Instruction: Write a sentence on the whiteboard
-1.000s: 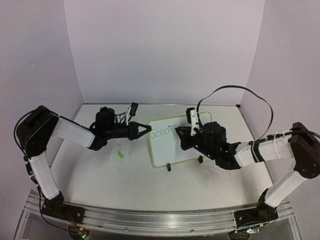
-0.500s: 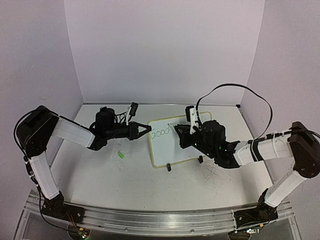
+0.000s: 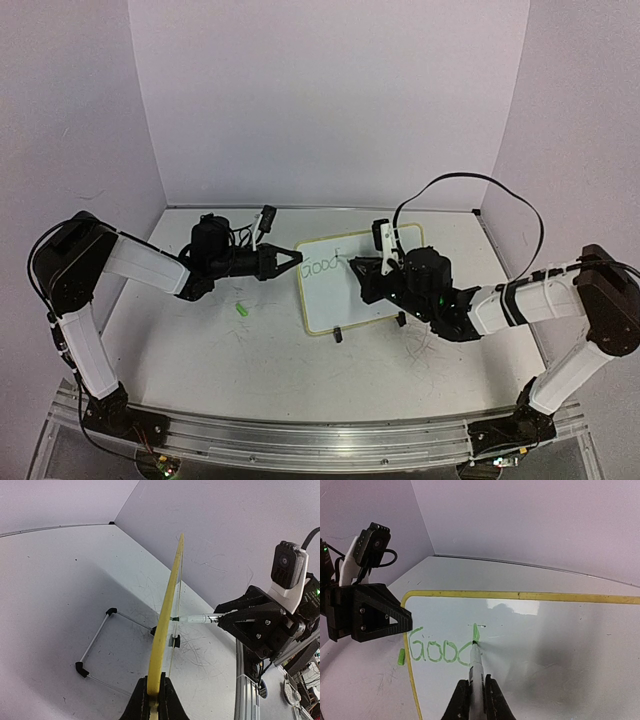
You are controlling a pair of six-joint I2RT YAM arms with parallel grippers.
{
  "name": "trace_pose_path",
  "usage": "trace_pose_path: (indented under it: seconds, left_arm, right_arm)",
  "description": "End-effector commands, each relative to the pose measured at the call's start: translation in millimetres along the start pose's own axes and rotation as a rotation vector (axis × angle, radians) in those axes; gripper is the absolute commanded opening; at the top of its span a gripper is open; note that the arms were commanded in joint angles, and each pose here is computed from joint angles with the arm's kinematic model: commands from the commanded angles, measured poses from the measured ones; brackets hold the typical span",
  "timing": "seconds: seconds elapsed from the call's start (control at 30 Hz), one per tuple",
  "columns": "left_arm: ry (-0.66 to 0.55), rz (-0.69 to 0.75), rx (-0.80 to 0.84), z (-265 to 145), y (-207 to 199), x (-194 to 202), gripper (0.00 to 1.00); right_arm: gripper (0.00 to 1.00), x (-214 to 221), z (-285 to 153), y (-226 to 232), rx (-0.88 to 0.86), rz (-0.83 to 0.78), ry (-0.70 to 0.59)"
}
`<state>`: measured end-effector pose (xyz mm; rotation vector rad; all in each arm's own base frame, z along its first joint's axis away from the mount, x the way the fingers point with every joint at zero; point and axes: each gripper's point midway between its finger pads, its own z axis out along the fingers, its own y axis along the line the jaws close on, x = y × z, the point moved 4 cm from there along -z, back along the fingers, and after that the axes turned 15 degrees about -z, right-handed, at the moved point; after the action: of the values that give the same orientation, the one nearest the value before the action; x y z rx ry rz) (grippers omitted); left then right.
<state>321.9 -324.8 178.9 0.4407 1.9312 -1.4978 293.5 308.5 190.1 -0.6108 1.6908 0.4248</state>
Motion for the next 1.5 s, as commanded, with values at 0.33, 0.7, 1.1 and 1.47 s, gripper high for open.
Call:
trace_pose_path:
  seconds: [0.33, 0.7, 1.1, 1.47]
  left_arm:
    - [-0.042, 0.098, 0.034, -4.0, -21.8, -19.3, 0.0]
    - [-0.042, 0.102, 0.03, -5.4, -21.8, -19.1, 0.0]
    - [-0.04, 0.102, 0.028, -5.1, -21.4, -18.7, 0.0]
    - [-0.038, 0.1, 0.023, -4.5, -19.9, -18.8, 0.0]
  right_arm:
    - [0.0, 28.8, -6.2, -6.8, 0.037, 0.008, 0.094]
    - [0.0, 33.1, -10.4, -10.0, 0.055, 0.01, 0.108]
    - [0.0, 30.1, -13.2, -12.7, 0.071, 0.01, 0.105]
    - [0.0, -34.3, -86.3, -18.8, -0.005, -0.03, -0.18]
